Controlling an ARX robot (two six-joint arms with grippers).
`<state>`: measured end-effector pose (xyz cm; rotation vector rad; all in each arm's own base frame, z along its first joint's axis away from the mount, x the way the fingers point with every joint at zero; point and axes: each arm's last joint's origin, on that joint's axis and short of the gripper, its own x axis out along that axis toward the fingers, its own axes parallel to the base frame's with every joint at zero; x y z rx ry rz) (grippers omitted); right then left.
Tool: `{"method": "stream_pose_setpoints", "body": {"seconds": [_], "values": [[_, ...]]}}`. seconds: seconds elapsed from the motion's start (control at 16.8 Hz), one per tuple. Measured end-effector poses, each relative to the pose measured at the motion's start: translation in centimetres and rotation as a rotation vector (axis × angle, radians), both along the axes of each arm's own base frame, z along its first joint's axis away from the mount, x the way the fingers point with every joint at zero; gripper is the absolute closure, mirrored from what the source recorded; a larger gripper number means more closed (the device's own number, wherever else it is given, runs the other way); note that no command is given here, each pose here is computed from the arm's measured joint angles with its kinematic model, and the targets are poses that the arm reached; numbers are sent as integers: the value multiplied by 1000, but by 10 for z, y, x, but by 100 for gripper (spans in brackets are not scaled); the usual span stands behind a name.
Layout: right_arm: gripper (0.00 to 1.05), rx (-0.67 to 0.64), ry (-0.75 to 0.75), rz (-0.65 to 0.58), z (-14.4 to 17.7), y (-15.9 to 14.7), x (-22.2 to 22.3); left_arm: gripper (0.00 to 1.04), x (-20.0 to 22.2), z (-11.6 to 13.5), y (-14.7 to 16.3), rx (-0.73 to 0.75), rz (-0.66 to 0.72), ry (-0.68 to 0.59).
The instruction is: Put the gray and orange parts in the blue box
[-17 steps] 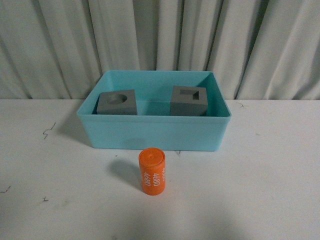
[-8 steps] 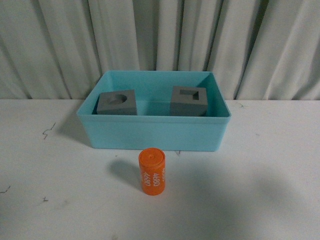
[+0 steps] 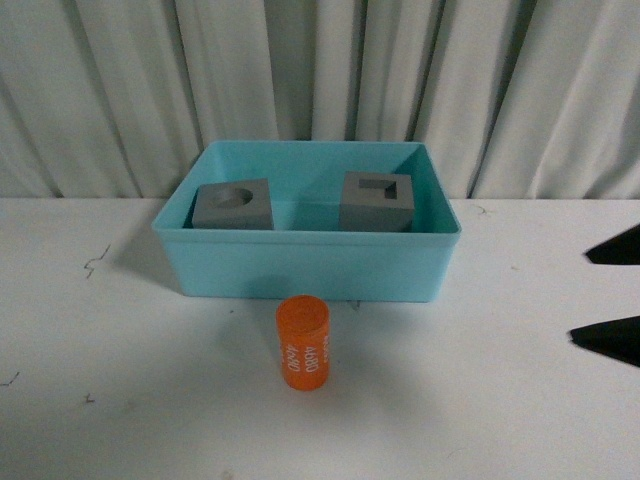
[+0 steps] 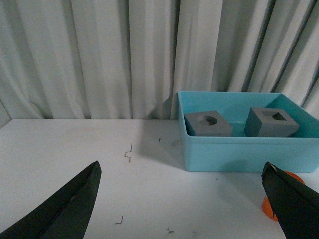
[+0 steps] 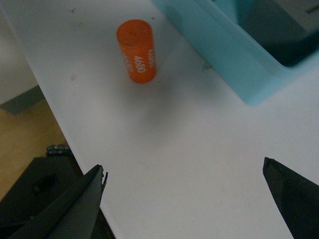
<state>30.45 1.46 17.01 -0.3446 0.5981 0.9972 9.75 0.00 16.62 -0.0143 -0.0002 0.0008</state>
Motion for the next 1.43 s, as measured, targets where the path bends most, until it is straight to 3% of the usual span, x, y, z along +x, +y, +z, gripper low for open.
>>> {"method": "stream_pose_setpoints", "body": {"seconds": [0.06, 0.18, 0.6, 1.43], "values": [[6, -13, 16, 94, -12, 27, 11, 7, 0, 0, 0, 0, 0, 0], [6, -4, -7, 156, -21, 67, 35, 7, 0, 0, 0, 0, 0, 0], [6, -44, 42, 194, -45, 113, 57, 7, 0, 0, 0, 0, 0, 0], [6, -79, 62, 238, -74, 174, 83, 7, 0, 0, 0, 0, 0, 0]]}}
